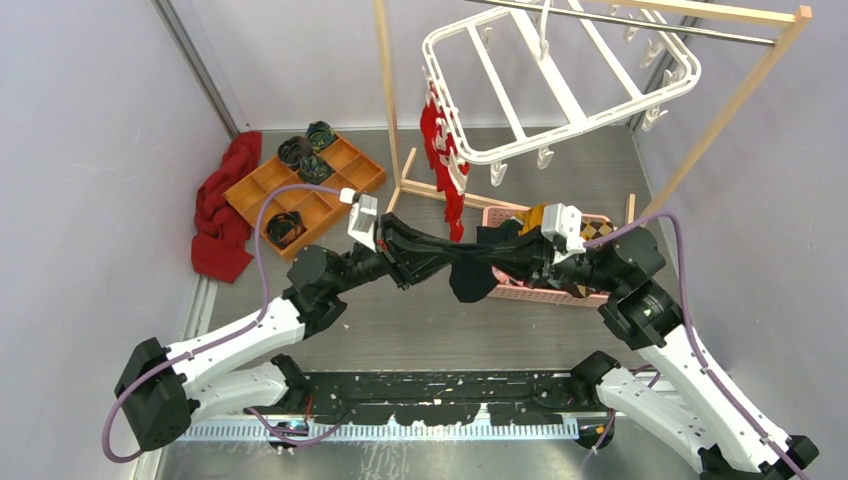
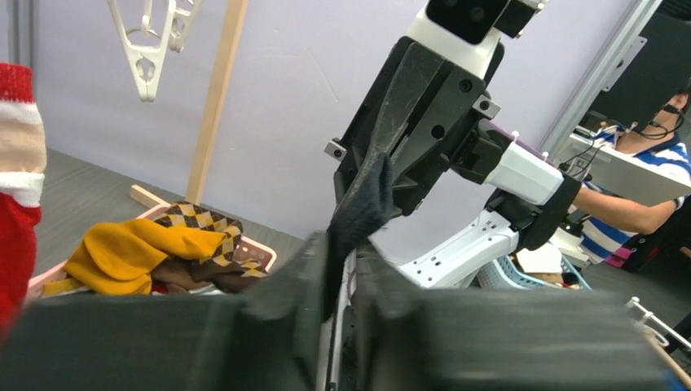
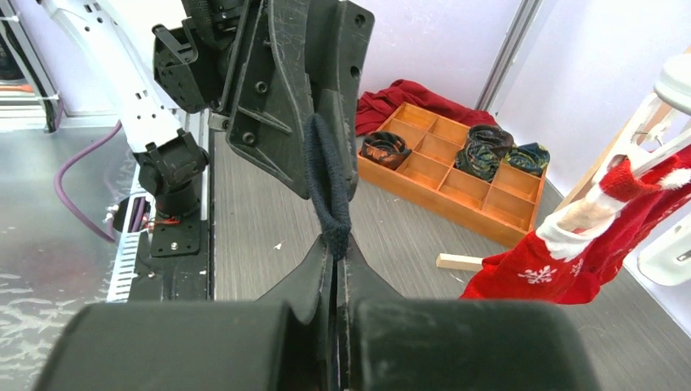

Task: Clip the socks to the hanger
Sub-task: Adjust the sock.

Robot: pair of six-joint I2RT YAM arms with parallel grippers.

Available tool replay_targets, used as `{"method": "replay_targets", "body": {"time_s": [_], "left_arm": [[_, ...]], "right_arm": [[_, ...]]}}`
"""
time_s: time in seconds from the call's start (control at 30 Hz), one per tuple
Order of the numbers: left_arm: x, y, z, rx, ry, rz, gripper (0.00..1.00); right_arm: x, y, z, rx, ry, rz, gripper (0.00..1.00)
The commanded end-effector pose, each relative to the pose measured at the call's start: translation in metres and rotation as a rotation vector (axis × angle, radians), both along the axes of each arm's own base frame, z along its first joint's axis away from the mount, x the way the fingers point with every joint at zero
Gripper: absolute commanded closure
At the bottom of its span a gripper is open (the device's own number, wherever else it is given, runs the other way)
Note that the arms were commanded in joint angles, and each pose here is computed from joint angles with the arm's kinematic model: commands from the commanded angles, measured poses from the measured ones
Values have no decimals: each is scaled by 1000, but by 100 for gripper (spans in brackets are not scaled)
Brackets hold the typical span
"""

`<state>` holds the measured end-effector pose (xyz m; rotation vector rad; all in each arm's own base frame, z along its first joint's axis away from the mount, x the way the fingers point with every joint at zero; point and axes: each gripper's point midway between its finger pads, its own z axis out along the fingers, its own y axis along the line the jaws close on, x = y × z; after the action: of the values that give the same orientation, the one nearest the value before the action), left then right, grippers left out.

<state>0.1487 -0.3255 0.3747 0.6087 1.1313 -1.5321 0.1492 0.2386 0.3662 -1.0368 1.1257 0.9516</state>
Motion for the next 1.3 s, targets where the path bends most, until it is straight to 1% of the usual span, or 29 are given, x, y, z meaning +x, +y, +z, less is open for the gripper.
{"method": "replay_targets", "body": {"time_s": [0.0,0.13,0.17,0.23,0.3,0.4,0.47,0.5,0.6,0.67,0.73,0.8,0.87,0.97,1.03,1.27], "left_arm": [[4,4,25,-35,-39,46,65],[13,9,19,41,-66,129,36],[19,13,18,56,-44,167,29],[30,15,15,99,17,221,17],[34,14,16,122,37,234,11],[40,6,22,111,69,224,9],[45,0,26,82,148,212,2],[46,-4,32,61,187,192,2],[44,-15,46,28,249,121,1],[44,-20,51,33,254,106,2],[48,-23,49,53,251,134,3],[50,-25,50,67,213,183,6],[51,-30,50,84,162,231,7],[55,-36,55,66,103,281,9],[61,-40,58,45,80,304,12],[89,-51,60,39,-22,419,15]], "right_arm": [[-12,-13,23,2,-15,-9,99],[-8,-25,10,-61,28,-73,99],[-8,-28,8,-72,34,-85,99],[-6,-35,5,-86,49,-118,99],[-1,-43,0,-96,80,-169,99],[8,-52,-9,-110,116,-237,99],[11,-55,-15,-114,135,-256,99],[12,-57,-17,-116,148,-266,99],[13,-59,-24,-132,182,-268,99],[13,-60,-26,-128,208,-270,99],[14,-61,-25,-112,220,-277,99],[17,-63,-25,-103,232,-290,99],[19,-64,-24,-97,236,-300,99],[21,-63,-22,-83,244,-304,99],[22,-63,-20,-68,256,-302,99],[23,-60,-17,-39,298,-292,99]]}}
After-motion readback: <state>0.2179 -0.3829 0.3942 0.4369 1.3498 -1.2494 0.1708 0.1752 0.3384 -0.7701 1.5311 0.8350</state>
